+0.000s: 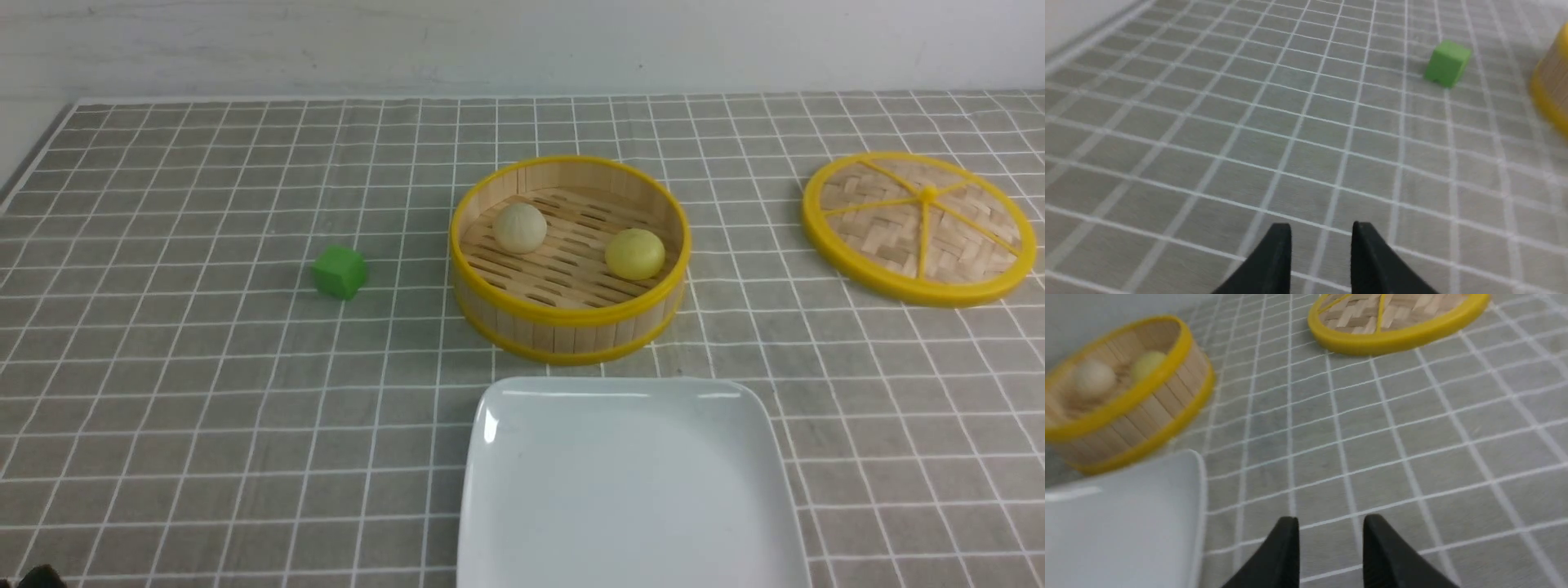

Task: Put the steamed buns into the plate on the grey tablecloth.
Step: 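Reach toward a bun in the bamboo steamer with the right gripper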

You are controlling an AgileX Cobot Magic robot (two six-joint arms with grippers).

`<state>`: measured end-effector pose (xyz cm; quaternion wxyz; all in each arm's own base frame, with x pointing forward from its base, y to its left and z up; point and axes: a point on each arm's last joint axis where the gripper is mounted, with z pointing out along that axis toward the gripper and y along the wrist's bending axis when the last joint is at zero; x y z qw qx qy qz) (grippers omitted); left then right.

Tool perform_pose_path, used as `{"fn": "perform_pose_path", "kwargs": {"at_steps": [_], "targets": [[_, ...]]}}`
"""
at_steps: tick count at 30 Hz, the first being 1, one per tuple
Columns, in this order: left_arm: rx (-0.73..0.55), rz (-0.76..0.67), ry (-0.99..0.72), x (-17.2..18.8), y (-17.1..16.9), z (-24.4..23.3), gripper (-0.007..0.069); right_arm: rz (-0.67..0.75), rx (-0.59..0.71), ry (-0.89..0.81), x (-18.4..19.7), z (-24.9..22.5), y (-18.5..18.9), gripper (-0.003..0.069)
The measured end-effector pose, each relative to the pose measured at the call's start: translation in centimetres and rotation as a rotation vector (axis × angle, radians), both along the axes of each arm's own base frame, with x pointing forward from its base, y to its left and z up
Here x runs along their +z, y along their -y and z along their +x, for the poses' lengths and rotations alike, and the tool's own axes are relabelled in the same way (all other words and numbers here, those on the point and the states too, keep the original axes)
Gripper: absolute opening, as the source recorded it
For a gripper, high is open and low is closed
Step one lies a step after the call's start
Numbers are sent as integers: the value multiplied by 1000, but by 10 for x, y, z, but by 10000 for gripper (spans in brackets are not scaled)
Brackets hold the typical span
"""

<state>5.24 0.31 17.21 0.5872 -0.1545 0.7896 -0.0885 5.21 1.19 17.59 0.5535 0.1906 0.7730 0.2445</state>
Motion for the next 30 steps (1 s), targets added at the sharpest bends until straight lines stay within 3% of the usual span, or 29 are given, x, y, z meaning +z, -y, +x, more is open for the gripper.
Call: {"fn": "perform_pose_path", "kwargs": {"at_steps": [2, 4, 8, 12, 16, 18, 21, 24, 26, 30], "targets": [[32, -267, 7, 0, 4, 0, 240, 236, -17, -35, 1, 0, -4, 239], [50, -392, 10, 0, 6, 0, 240, 341, -24, -47, 1, -1, -6, 239], [73, -519, 32, 2, 7, 1, 240, 393, -36, -17, 4, 0, -5, 239], [79, -542, 45, 3, 7, 1, 240, 409, -52, 44, 10, 2, -3, 238], [78, -545, 58, 4, 7, 2, 240, 345, -52, 176, 32, 1, 0, 190], [77, -547, 69, 5, 6, 2, 240, 238, -37, 247, 57, 0, 1, 132], [75, -548, 90, 7, 6, 2, 240, -46, 11, 241, 101, 7, -1, 15], [72, -548, 116, 9, 6, 3, 240, -242, 101, -26, 112, 31, -5, -7], [69, -552, 142, 11, 5, 3, 240, -297, 183, -312, 107, 53, -9, -3], [63, -578, 202, 16, 5, 4, 240, -309, 326, -642, 87, 89, -19, 4]]}}
